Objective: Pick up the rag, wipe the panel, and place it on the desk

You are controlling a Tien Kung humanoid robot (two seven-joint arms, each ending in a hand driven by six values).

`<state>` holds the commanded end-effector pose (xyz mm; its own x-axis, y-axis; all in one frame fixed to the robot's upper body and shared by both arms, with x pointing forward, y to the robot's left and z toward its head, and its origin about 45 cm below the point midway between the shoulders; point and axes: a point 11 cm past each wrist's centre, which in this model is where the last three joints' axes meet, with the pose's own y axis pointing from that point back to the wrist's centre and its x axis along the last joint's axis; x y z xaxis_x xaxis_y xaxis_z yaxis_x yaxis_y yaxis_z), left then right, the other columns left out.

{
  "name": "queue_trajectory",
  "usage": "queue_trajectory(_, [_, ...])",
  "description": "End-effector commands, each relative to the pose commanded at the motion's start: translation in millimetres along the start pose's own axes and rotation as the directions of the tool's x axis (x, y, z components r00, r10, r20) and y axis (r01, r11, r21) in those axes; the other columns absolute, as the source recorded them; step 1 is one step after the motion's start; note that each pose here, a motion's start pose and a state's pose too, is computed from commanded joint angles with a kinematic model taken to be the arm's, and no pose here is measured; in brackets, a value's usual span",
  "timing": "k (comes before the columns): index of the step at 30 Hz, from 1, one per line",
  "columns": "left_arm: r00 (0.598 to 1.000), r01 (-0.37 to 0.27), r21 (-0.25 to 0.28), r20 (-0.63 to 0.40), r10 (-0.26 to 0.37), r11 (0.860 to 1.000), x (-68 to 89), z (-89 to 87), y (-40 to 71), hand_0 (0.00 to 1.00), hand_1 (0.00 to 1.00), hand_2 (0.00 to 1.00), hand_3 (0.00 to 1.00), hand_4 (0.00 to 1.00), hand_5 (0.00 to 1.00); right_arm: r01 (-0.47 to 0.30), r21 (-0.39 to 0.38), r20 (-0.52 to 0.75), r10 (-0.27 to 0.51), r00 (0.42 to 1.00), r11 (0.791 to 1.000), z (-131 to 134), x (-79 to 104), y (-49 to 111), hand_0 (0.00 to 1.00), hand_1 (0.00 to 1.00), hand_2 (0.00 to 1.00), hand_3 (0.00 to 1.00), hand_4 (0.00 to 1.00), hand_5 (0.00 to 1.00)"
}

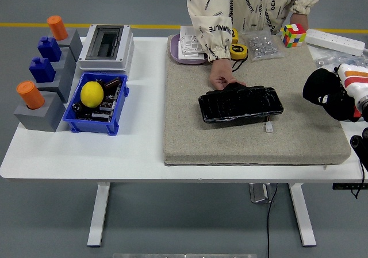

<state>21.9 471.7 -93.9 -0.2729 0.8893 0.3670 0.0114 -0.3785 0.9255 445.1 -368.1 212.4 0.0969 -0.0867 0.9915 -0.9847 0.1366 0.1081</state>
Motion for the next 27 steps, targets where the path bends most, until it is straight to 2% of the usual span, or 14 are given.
queue_trajectory(6, [1.0, 0.0, -0.004, 0.0, 0.0, 1.0, 0.3, 1.0, 0.1, 0.65, 0.696, 0.741, 0.565, 0.598, 0.474, 0.001, 0.049, -0.013, 0.0, 1.0, 0.999, -20, 1.9, 4.0, 0.294, 0.39, 0.459, 0.472, 0.998, 0.259])
queue_trajectory(13, [1.0, 0.002, -0.003, -0.001, -0.002, 1.0, -0.9, 0.6, 0.0, 0.65, 0.696, 0.74, 0.565, 0.598, 0.473, 0.018, 0.105, 0.008, -0.019, 1.0, 0.994, -48, -5.0, 8.2, 0.284, 0.389, 0.459, 0.471, 0.998, 0.257])
queue_trajectory(27, [1.0, 0.001, -0.004, -0.001, -0.001, 1.0, -0.3, 1.8, 0.2, 0.65, 0.695, 0.741, 0.567, 0.598, 0.475, 0.05, 0.178, 0.014, -0.053, 0.998, 0.983, -85, -16.5, 9.9, 0.283, 0.391, 0.459, 0.47, 0.998, 0.256])
